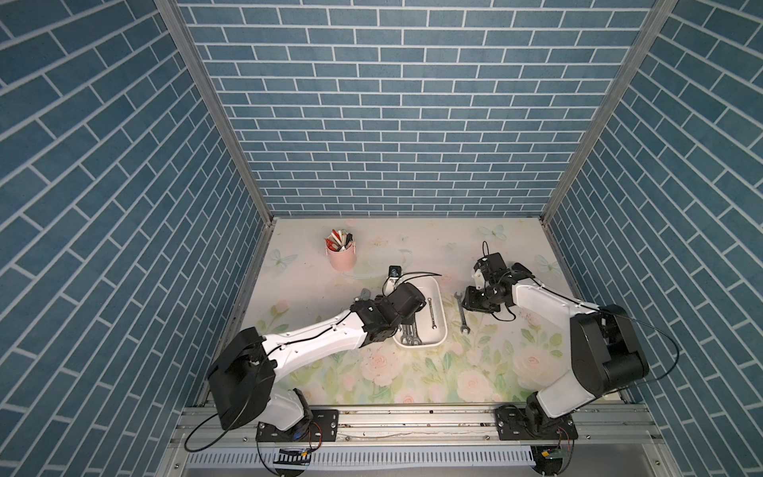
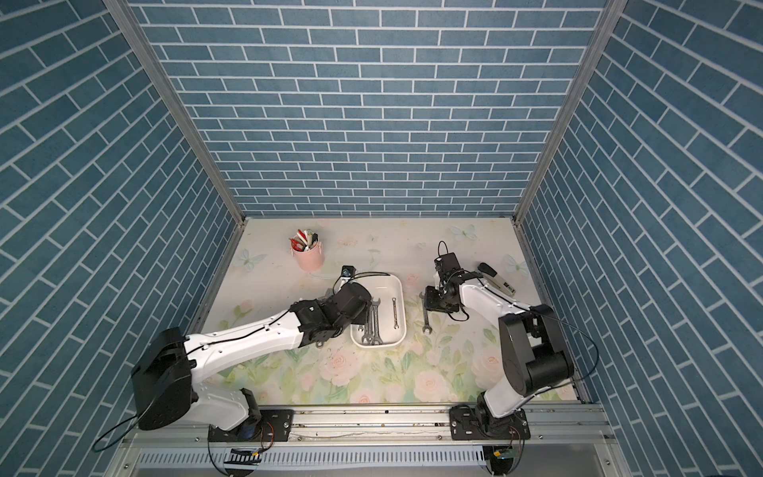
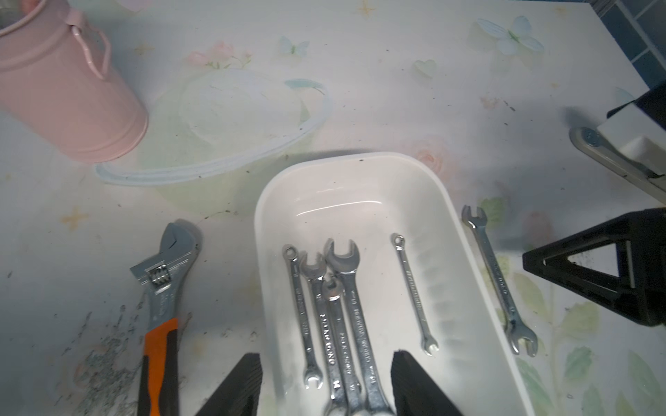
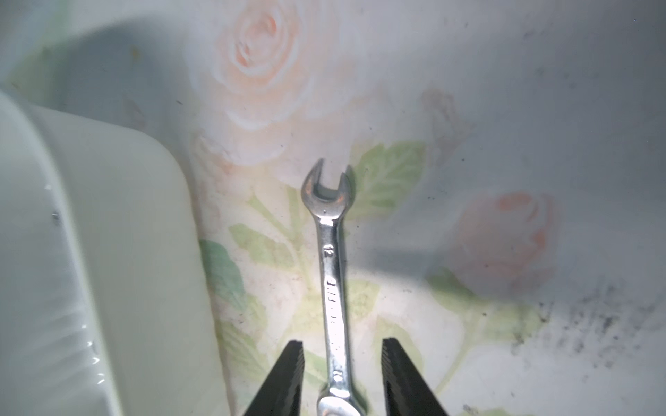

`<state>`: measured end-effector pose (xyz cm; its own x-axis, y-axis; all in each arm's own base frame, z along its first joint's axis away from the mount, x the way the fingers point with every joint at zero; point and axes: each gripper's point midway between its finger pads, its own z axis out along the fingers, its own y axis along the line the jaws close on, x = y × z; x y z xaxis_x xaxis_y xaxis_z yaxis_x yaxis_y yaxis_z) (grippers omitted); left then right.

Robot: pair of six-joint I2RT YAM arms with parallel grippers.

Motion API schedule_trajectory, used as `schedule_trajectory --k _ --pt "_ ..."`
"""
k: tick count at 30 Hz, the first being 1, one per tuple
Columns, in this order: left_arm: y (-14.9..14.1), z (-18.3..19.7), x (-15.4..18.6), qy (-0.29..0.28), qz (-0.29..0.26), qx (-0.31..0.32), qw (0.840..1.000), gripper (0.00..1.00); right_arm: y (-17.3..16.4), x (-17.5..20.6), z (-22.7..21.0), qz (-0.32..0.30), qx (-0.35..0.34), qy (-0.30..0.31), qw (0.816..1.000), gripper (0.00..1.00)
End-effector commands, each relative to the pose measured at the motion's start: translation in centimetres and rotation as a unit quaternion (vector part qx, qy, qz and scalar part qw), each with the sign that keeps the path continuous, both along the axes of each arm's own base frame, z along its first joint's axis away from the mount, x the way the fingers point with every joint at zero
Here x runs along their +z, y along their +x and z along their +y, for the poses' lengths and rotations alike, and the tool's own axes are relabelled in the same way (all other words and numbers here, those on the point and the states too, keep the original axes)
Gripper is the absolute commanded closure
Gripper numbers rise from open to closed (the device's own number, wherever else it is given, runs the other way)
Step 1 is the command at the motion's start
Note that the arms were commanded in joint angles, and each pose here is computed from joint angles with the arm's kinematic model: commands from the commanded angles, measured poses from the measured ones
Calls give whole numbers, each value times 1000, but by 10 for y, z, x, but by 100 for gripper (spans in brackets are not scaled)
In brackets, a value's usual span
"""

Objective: Take out the wrench from the storage box
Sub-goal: Place the wrench at the center of the board.

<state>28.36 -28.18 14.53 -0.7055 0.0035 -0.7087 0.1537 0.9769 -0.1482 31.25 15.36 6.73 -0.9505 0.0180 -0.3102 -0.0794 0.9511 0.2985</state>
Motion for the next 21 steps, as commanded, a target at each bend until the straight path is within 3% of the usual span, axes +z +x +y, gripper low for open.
schedule_trajectory --k 1,9,13,21 --pt "2 -13 -12 11 24 9 1000 38 -4 23 -6 -13 -23 2 1000 57" --pt "13 -34 -53 48 80 14 996 51 -15 39 -11 -25 -30 9 999 55" --pt "15 -30 -83 66 125 17 990 53 -18 35 -12 -20 -29 7 999 54" --pt "15 -23 -109 81 162 25 983 52 -18 31 -10 -16 -25 11 1000 53"
